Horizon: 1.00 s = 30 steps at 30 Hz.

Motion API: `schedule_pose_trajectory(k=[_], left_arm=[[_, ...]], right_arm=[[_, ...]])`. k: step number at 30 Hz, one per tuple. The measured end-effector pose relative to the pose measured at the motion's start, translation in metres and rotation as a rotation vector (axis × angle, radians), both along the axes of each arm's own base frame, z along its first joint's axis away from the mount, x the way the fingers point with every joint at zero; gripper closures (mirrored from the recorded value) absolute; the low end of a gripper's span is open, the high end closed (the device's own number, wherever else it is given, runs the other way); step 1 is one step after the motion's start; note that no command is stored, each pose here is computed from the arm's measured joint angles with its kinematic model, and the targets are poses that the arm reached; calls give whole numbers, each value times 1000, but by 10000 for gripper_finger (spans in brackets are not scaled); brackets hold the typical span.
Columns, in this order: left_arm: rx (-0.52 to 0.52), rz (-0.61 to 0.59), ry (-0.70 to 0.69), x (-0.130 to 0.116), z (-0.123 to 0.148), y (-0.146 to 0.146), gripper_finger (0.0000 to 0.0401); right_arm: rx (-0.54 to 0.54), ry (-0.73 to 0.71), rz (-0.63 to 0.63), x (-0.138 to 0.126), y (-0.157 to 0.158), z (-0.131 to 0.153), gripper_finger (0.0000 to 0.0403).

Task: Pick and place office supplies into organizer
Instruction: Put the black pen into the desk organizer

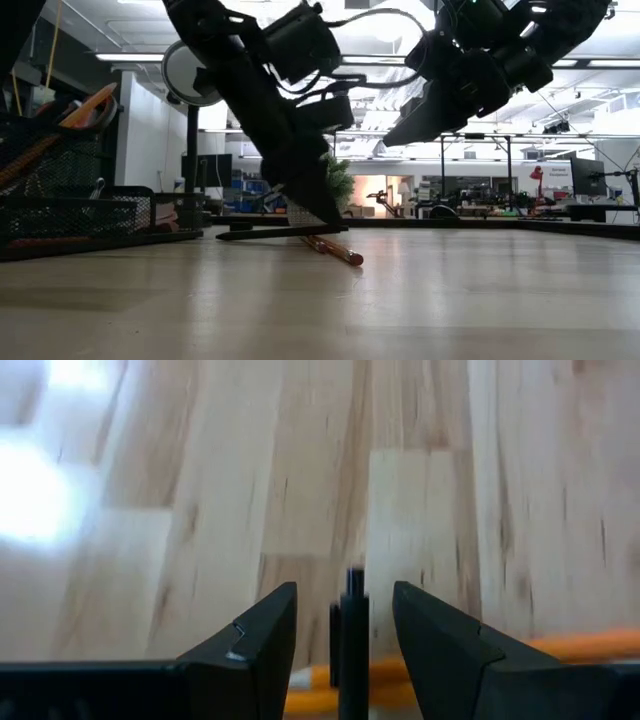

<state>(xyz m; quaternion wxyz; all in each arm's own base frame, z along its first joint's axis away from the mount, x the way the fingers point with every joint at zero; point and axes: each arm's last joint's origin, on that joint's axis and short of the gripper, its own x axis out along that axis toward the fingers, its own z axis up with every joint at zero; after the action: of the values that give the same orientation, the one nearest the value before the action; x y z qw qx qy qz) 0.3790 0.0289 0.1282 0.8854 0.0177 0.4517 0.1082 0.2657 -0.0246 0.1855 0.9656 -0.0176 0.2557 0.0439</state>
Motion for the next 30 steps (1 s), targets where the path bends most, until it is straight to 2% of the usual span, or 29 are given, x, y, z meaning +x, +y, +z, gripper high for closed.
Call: schedule_pose_trajectory(k=[30], left_arm=[[-43, 1, 8, 2, -10, 0, 245]], right_arm=[[1, -8, -1, 0, 0, 1, 286]])
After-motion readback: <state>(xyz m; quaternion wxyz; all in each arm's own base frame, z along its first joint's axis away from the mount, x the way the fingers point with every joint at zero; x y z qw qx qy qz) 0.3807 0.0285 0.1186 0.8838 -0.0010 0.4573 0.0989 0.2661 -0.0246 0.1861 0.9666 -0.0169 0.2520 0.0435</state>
